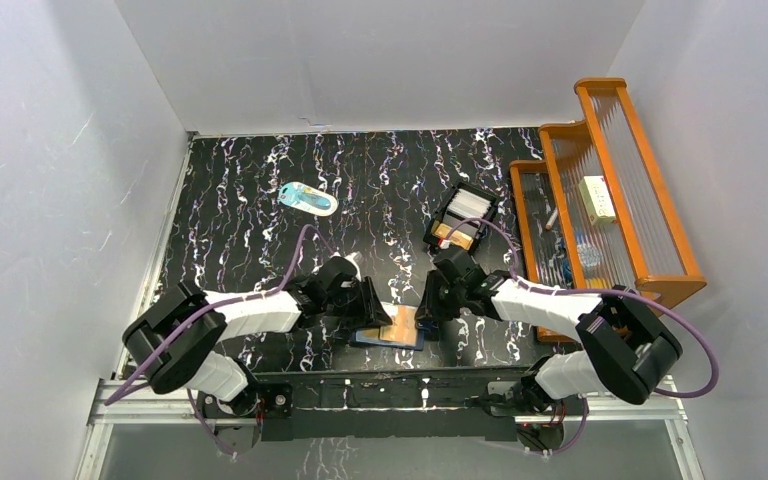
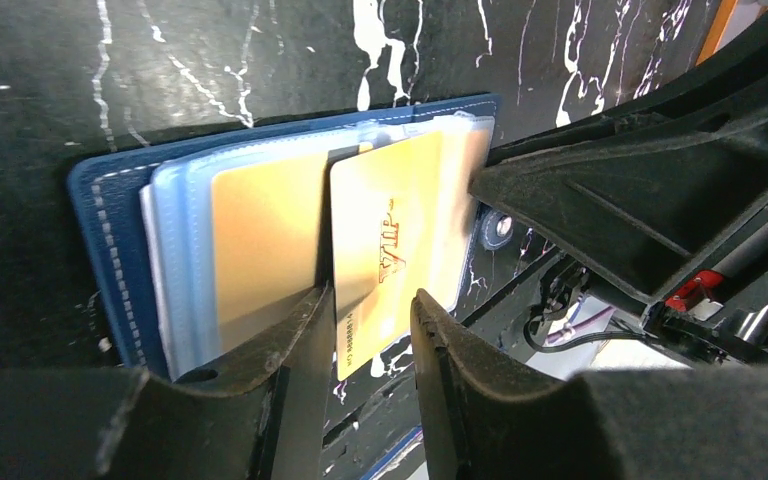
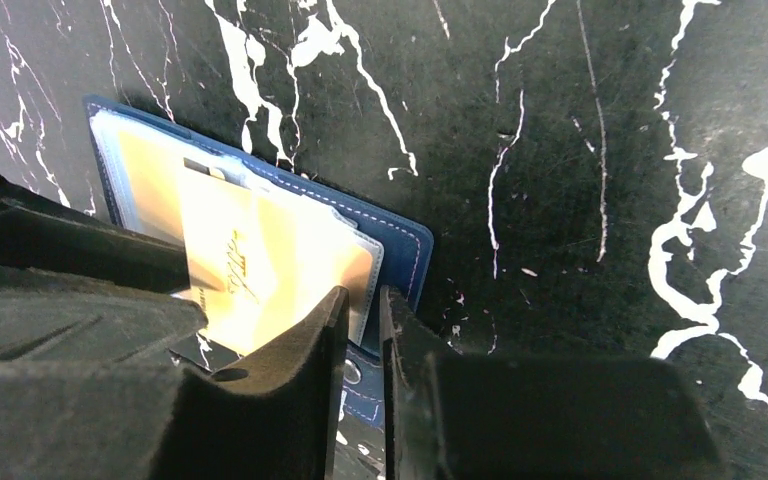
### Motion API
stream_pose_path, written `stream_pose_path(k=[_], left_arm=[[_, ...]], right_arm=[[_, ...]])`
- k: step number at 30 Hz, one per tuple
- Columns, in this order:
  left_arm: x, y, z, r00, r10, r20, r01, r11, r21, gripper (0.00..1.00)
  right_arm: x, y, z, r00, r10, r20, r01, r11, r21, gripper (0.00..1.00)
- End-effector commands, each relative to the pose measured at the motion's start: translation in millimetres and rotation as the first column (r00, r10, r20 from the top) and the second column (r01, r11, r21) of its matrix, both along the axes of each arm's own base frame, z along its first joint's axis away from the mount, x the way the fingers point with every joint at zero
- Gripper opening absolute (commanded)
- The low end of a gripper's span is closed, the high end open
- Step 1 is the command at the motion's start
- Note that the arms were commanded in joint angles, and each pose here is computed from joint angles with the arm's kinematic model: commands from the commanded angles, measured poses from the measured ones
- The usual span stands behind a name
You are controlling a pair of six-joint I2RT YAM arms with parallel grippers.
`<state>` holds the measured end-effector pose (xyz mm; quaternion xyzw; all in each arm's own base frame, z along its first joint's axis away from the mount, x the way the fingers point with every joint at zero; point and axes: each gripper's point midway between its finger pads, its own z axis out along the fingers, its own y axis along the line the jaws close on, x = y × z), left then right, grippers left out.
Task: Put the credit cards into the card holder
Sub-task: Insert the credit card into the card holder.
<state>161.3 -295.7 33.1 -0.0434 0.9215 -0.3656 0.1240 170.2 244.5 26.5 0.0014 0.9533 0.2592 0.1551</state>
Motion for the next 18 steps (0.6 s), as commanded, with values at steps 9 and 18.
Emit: stream_pose_path(k=[9, 18], left_arm=[[-1, -26, 0, 0.991, -0.123, 0.056, 0.120, 0.991, 0.052, 0.33], [2, -34, 2, 0.984, -0.150, 0.092, 0.144, 0.987, 0.068, 0.33]], right_arm=[[-1, 1, -10, 1.000, -0.017, 0.010, 0.017, 1.000, 0.026, 0.24], [5, 6, -7, 0.999, -0.001, 0.034, 0.000, 0.999, 0.033, 0.24]])
